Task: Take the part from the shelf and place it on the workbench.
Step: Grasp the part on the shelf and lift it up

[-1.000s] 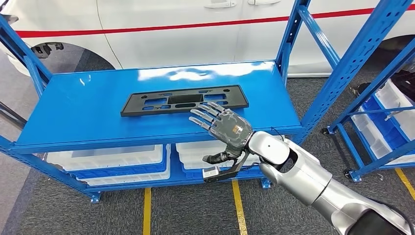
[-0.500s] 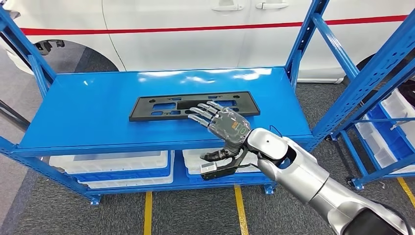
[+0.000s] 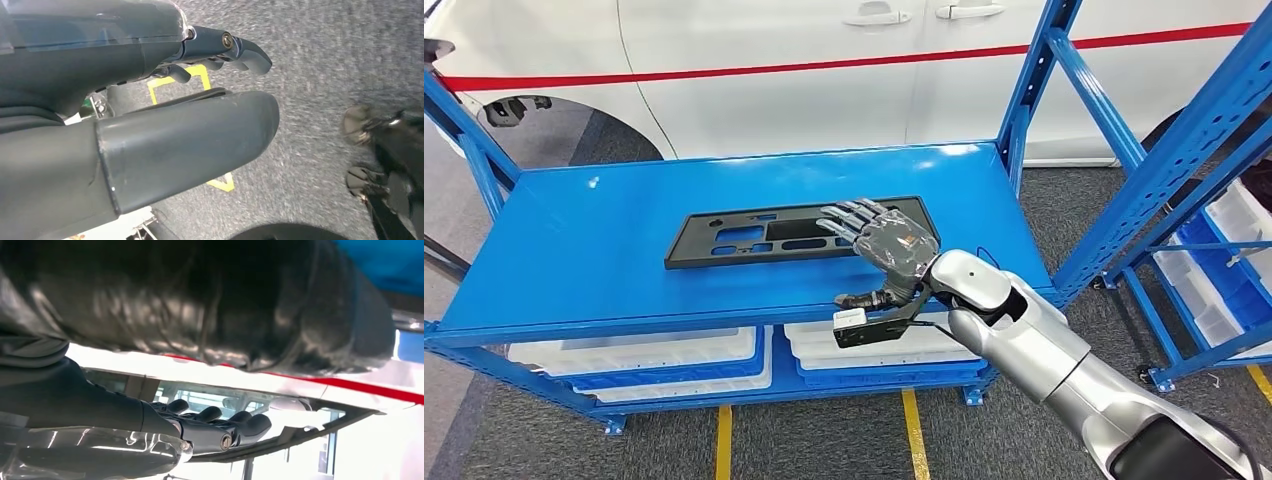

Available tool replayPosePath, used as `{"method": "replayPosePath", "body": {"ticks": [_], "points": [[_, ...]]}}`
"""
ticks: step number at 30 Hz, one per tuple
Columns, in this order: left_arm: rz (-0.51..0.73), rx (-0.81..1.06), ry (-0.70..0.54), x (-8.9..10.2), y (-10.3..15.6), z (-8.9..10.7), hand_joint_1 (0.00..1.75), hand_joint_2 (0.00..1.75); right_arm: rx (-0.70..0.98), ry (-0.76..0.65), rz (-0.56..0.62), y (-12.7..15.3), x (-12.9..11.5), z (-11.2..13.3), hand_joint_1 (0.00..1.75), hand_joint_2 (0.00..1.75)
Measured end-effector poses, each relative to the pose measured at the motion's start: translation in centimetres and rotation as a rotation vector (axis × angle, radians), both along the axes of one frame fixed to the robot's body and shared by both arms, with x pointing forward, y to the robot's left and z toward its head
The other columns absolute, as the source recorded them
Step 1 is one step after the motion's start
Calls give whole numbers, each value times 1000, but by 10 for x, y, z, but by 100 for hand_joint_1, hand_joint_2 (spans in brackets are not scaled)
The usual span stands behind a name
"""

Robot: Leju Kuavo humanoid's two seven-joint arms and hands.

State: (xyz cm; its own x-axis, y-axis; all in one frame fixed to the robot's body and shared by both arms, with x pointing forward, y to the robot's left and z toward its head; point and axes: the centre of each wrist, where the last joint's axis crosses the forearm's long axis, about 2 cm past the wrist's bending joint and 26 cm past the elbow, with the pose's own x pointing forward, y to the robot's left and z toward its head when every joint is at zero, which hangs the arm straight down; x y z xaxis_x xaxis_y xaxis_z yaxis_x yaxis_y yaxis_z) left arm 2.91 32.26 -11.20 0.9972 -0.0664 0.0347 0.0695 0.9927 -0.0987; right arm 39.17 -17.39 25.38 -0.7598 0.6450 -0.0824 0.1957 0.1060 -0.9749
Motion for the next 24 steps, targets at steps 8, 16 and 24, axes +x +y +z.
{"method": "replayPosePath", "body": {"ticks": [8, 16, 24], "points": [[-1, 0, -4, 1, 1, 0, 0, 0, 44, 52, 5, 3, 5, 2, 0, 0], [-1, 0, -3, 1, 1, 0, 0, 0, 66, 124, 25, 8, 2, -7, 0, 87], [8, 9, -15, 3, 1, 0, 0, 0, 93, 183, 60, 20, -2, -10, 0, 175]]}}
